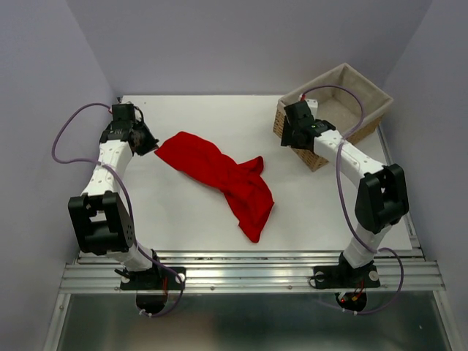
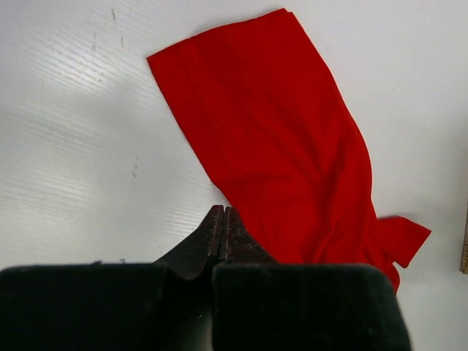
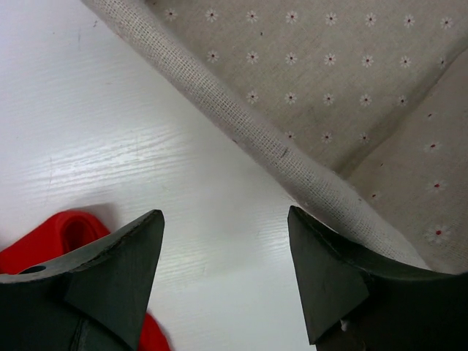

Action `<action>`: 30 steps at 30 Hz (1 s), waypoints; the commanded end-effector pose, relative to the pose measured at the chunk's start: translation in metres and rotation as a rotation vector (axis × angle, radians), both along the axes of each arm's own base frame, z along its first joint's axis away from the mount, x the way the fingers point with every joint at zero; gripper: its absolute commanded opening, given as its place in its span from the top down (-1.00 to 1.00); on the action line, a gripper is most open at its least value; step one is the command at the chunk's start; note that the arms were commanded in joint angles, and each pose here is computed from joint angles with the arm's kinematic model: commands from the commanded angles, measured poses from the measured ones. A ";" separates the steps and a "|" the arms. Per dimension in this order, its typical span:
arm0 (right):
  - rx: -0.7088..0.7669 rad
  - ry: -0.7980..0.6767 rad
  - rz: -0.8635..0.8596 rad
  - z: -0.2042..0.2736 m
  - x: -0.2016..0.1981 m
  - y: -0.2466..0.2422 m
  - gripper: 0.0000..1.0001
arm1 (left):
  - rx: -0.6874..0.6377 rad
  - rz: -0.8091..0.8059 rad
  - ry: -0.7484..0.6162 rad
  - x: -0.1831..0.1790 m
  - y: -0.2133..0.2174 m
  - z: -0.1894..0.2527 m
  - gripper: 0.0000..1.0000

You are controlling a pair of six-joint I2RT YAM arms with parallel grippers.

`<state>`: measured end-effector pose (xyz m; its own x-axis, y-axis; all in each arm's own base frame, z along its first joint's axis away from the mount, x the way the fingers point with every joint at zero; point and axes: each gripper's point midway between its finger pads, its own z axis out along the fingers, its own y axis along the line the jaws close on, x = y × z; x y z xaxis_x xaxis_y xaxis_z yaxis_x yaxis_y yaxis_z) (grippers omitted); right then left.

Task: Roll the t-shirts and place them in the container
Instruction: Move the bin to the corner of the board.

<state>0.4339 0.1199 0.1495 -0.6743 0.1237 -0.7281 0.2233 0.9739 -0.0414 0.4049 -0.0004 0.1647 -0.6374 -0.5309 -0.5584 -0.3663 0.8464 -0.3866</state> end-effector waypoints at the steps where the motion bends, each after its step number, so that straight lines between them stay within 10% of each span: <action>1: 0.027 -0.069 -0.008 0.020 0.019 -0.003 -0.49 | 0.008 -0.022 -0.055 -0.005 -0.001 0.017 0.92; 9: 0.230 -0.070 0.157 0.033 -0.019 0.040 -0.62 | 0.033 0.010 -0.019 -0.008 0.006 0.003 0.76; 19: 0.355 -0.045 0.289 0.035 -0.104 0.103 -0.79 | 0.018 0.041 0.083 0.000 0.007 -0.052 0.10; 30: 0.320 0.000 0.230 0.021 -0.132 0.086 -0.81 | 0.150 0.164 0.100 0.053 0.029 -0.062 0.22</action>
<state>0.3061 0.2099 0.1544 -0.7436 0.1520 -0.6511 -0.0241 0.9671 0.2533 0.4300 0.0106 0.0756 -0.6821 -0.5551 -0.4761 -0.4939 0.8298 -0.2598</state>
